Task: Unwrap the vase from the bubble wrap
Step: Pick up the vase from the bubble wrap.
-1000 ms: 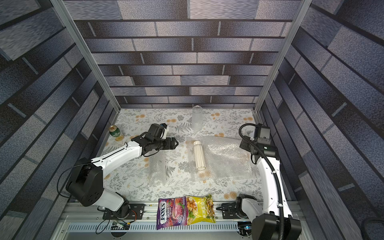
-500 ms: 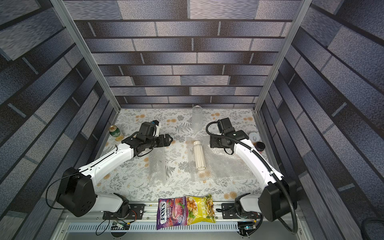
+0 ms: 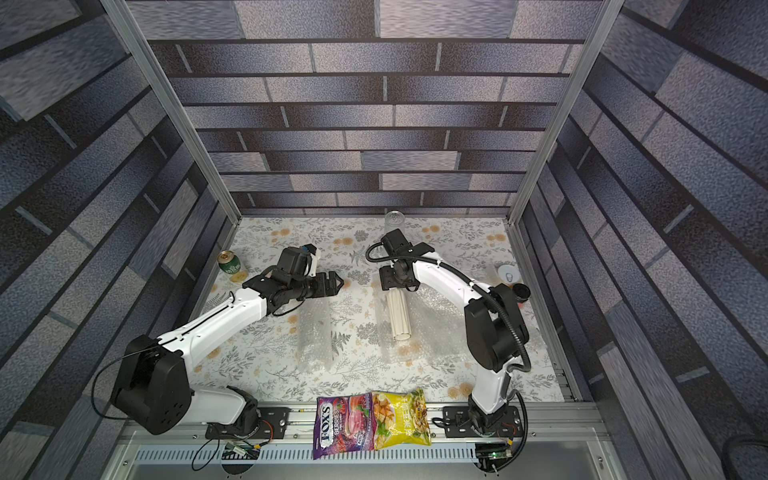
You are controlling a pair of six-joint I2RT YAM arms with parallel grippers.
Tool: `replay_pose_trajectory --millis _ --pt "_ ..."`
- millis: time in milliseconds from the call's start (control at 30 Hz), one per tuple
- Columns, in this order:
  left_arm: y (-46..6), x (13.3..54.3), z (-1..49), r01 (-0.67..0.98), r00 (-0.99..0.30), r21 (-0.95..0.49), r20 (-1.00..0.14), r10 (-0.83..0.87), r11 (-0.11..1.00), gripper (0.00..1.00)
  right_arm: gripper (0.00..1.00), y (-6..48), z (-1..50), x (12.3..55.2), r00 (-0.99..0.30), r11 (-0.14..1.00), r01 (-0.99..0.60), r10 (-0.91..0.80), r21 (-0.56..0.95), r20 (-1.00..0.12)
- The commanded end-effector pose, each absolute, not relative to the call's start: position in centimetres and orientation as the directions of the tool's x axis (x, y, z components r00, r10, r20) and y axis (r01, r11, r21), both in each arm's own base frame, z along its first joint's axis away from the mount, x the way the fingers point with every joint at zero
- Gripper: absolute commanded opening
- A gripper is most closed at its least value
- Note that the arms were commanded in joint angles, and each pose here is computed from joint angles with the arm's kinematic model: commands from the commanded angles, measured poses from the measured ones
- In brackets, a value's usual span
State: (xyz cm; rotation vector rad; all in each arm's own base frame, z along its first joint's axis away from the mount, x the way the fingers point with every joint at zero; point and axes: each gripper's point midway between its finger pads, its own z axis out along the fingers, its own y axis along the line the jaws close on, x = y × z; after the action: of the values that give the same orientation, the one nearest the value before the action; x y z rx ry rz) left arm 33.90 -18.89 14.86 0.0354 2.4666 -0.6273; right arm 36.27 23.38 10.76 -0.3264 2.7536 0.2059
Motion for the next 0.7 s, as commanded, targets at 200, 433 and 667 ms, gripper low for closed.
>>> replay_pose_trajectory --millis 200,433,667 --pt "-18.4 33.8 14.6 0.167 -0.83 -0.441 -0.545 -0.116 0.882 0.92 0.73 23.9 9.3 37.5 -0.921 0.968 -0.248 -0.219 0.051 -0.322" --pt "-18.1 33.9 14.3 0.16 -0.834 -0.448 -0.537 -0.122 0.88 0.92 0.73 23.8 7.8 37.9 -0.929 0.97 -0.244 -0.229 0.016 -0.291" --pt "-18.0 34.1 14.1 0.156 -0.838 -0.456 -0.531 -0.128 0.876 0.92 0.73 23.9 5.7 38.1 -0.938 0.969 -0.246 -0.238 -0.001 -0.25"
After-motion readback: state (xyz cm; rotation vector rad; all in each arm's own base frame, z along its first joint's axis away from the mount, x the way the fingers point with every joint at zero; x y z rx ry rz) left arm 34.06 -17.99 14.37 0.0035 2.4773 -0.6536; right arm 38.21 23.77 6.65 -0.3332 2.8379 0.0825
